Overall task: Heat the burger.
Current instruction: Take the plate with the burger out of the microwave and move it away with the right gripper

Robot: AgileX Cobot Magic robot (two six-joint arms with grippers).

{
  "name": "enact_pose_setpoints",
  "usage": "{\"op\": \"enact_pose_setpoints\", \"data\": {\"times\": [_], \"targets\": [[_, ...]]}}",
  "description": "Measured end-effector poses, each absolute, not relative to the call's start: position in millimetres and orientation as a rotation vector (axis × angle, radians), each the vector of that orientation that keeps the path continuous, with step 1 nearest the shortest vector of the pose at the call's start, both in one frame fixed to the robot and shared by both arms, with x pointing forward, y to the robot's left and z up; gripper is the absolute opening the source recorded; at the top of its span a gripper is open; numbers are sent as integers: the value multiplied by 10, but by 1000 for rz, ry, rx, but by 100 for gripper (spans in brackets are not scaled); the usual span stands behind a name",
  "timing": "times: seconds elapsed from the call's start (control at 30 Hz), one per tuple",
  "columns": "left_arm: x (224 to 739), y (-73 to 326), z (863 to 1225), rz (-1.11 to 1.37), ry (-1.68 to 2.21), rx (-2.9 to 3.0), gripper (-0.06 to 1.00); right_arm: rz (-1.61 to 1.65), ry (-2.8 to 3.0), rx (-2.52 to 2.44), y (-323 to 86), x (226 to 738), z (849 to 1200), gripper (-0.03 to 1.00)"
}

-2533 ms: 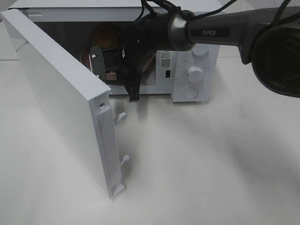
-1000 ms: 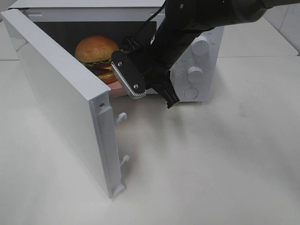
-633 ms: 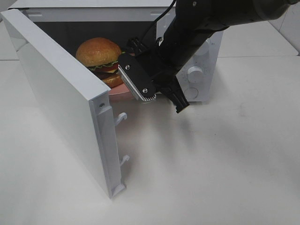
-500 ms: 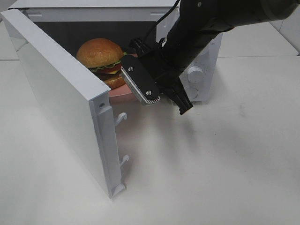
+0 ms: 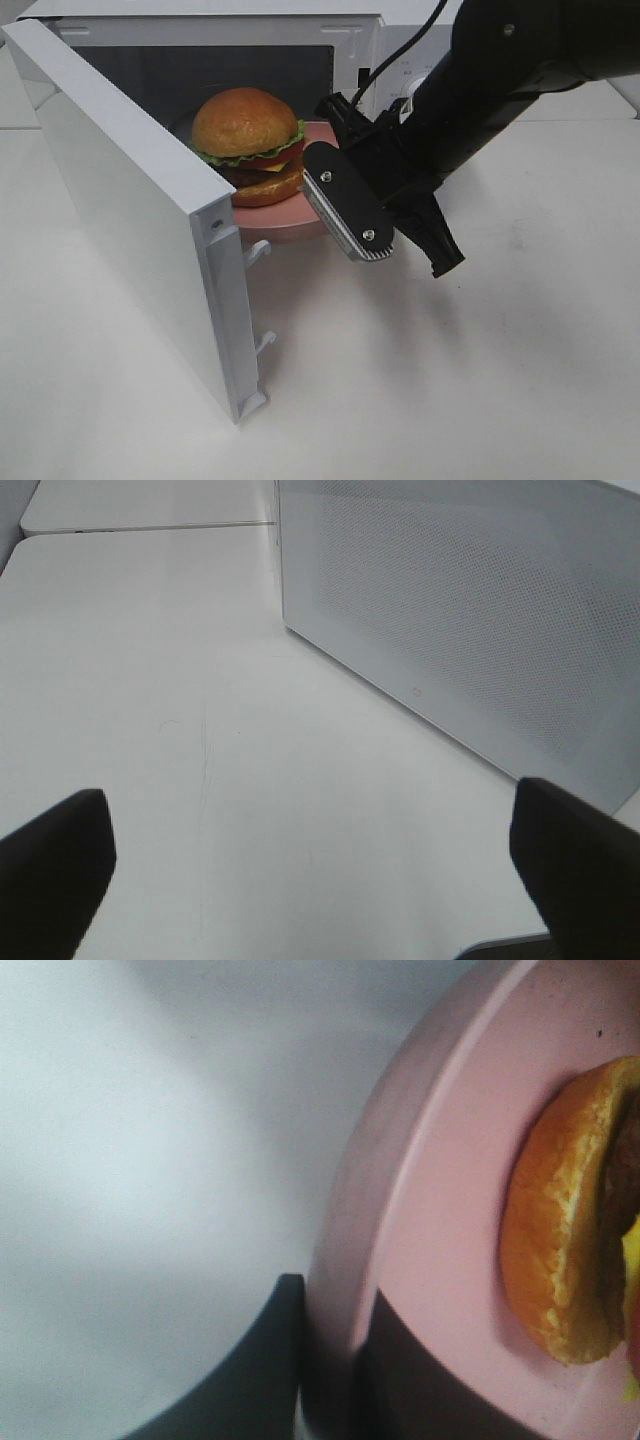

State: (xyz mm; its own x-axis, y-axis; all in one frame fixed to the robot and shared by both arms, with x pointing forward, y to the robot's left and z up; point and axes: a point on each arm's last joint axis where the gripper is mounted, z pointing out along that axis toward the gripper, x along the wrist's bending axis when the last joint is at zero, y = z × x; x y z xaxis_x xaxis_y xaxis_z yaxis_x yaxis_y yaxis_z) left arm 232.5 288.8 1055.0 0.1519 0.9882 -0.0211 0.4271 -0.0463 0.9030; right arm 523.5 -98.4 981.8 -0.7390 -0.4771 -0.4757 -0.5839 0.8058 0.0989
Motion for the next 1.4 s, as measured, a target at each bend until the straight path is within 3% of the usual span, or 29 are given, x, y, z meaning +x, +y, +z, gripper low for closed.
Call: {"op": "enact_pose_setpoints", "data": {"times": [0.57, 1.4], "targets": [[2325, 2888, 10550, 858, 1396, 1605, 99, 355, 2549, -677, -1356, 4709, 9781, 10], [2325, 2888, 10550, 858, 1396, 1605, 99, 452, 2459, -490, -1781, 4069, 9990, 10]]}}
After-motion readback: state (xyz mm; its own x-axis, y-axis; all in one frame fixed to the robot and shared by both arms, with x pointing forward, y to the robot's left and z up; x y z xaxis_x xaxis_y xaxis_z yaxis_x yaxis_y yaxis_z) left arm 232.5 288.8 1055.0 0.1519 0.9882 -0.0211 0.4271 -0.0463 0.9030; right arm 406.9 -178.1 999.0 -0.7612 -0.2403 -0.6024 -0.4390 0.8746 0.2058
